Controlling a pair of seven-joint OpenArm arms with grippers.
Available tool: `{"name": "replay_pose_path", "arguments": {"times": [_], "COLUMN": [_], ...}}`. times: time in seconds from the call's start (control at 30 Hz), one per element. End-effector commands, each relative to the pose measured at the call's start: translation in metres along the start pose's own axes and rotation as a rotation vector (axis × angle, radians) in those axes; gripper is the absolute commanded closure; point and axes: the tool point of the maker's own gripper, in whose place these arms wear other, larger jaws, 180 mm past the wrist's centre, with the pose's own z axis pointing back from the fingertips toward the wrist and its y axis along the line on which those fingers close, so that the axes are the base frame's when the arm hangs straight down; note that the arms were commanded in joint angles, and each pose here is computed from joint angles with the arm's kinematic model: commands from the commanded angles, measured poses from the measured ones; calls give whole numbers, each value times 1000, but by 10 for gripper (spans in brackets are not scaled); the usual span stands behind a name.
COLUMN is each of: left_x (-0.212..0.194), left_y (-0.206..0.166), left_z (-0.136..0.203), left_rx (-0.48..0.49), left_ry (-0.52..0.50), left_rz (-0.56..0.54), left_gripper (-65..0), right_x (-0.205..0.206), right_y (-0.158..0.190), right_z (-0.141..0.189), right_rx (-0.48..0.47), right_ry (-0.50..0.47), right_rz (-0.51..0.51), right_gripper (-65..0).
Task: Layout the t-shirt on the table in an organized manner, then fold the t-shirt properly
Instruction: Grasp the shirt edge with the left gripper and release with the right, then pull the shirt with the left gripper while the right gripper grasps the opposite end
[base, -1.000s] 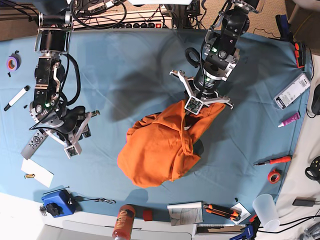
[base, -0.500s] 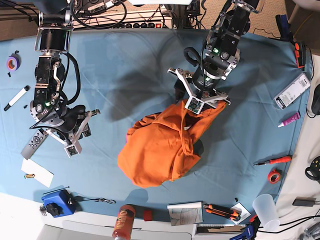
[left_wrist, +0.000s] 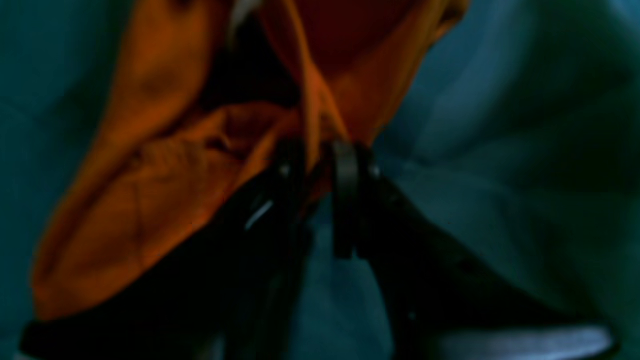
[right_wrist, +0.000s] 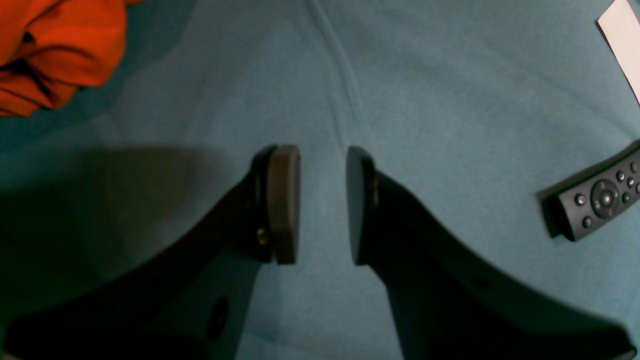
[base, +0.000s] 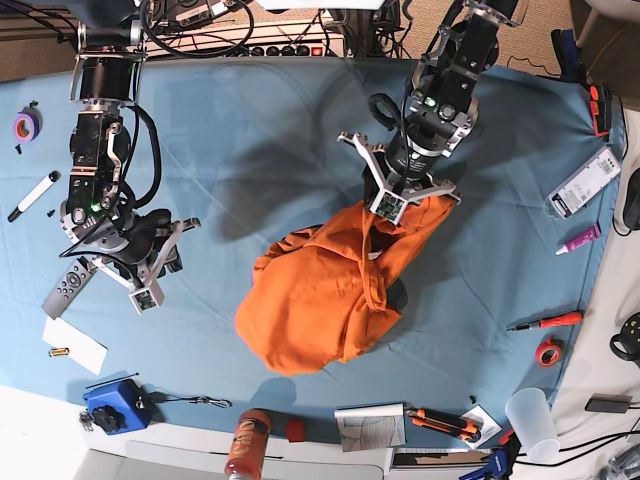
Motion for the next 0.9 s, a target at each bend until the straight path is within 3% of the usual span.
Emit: {"name": "replay_pose_path", "arguments": {"times": [0.0, 0.07, 0.27, 0.33, 0.4, 0.6, 0.73, 0.87], "left_x": [17, 15, 19, 21, 21, 34, 83, 119], "left_y": [4, 7, 9, 9, 9, 12, 35, 68], "left_z": [-1, -5, -7, -7, -7, 1, 31, 64], "left_rx": [12, 24, 30, 30, 30, 46, 188, 335], "left_ry": [-56, -48, -69, -76, -75, -86, -204, -310], "left_rz": [-6, -23, -33, -34, -34, -36, -63, -84], "left_gripper": [-171, -204, -204, -150, -12, 0, 0, 0], "right_x": [18, 18, 18, 18, 18, 17, 15, 13], "right_y": [-10, -10, -10, -10, -10, -10, -8, 5], "right_z": [7, 7, 7, 7, 7, 6, 5, 5], "right_rx": [-24, -24, -24, -23, -24, -29, -36, 33], "right_ry": [-57, -57, -58, -58, -59, -70, -86, -97], "right_rz": [10, 10, 11, 11, 10, 38, 55, 65], "right_gripper": [-164, -164, -164, -164, -164, -164, -164, -164]}}
